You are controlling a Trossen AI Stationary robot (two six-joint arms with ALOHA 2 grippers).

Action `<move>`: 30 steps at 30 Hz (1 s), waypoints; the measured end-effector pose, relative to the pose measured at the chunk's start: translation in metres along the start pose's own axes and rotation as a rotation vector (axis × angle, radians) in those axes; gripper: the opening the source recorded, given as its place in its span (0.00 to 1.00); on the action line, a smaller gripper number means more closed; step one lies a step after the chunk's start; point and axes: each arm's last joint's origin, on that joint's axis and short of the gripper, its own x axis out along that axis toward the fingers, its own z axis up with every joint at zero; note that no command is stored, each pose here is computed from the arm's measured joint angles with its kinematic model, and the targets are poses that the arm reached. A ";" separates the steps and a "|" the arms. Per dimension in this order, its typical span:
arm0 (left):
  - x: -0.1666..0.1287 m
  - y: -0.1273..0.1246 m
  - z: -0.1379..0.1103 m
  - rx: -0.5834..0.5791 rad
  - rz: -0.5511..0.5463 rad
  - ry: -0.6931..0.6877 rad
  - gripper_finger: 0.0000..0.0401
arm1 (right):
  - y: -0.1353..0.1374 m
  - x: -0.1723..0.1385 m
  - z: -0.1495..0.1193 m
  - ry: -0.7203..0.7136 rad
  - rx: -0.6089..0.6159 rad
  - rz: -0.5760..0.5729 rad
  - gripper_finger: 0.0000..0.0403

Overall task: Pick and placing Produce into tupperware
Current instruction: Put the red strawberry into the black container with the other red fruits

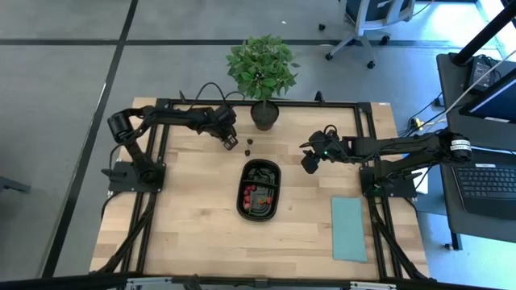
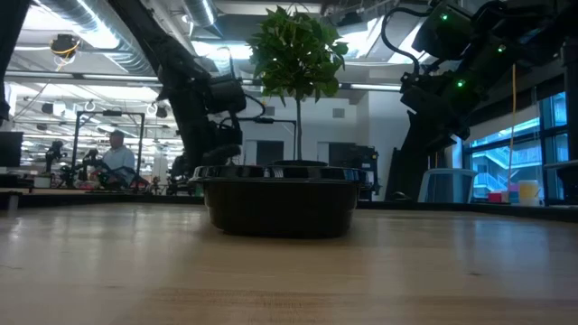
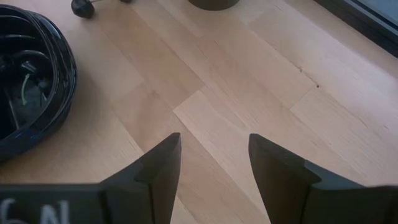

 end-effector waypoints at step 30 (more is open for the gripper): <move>-0.081 -0.158 -0.050 0.434 -0.548 -0.124 0.00 | 0.000 0.000 0.000 0.002 -0.003 -0.001 0.47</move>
